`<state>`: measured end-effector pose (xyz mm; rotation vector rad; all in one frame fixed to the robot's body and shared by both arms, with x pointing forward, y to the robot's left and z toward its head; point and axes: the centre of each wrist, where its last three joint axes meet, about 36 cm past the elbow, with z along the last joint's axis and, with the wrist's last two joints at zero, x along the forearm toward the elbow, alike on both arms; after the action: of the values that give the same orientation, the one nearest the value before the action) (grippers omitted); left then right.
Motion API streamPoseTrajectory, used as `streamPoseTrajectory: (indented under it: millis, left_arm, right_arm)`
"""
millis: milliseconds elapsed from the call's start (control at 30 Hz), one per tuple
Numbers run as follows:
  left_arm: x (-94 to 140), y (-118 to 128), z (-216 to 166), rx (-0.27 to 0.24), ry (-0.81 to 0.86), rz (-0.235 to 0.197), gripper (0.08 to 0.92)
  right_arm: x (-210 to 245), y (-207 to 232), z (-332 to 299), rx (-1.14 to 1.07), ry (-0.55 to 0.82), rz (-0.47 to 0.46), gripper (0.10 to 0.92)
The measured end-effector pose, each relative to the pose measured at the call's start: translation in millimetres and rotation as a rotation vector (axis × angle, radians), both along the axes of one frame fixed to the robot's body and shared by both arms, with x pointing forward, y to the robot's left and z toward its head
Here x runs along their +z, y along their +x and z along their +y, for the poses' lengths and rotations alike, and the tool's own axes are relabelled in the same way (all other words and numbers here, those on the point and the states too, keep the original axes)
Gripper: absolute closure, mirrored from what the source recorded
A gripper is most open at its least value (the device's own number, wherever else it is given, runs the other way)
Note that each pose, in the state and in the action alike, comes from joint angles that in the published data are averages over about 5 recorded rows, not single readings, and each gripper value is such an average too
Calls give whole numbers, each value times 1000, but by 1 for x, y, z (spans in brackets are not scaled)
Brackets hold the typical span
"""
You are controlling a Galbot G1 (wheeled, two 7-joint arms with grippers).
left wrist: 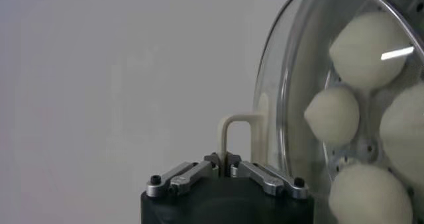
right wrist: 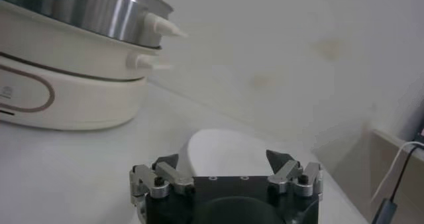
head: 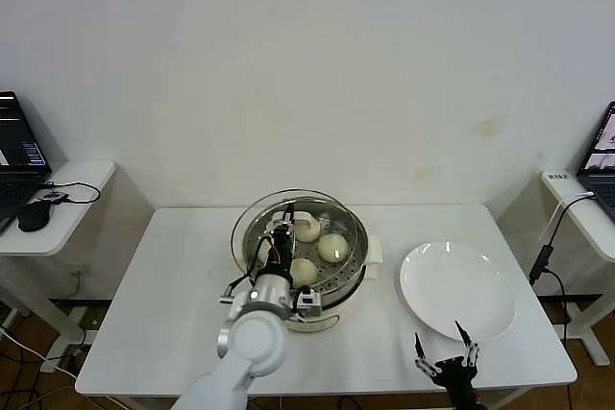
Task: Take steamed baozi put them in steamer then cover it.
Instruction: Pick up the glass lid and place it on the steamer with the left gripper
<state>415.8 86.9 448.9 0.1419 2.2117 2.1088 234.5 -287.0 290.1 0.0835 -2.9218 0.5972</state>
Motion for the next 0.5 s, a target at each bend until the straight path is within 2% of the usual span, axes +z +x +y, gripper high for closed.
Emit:
streamPoseTrajectory:
  millis: [500]
  left_arm:
    - [-12,3,-16,-24,11,9,871]
  right_arm:
    - [-2,-3,1,9,-4,4,199]
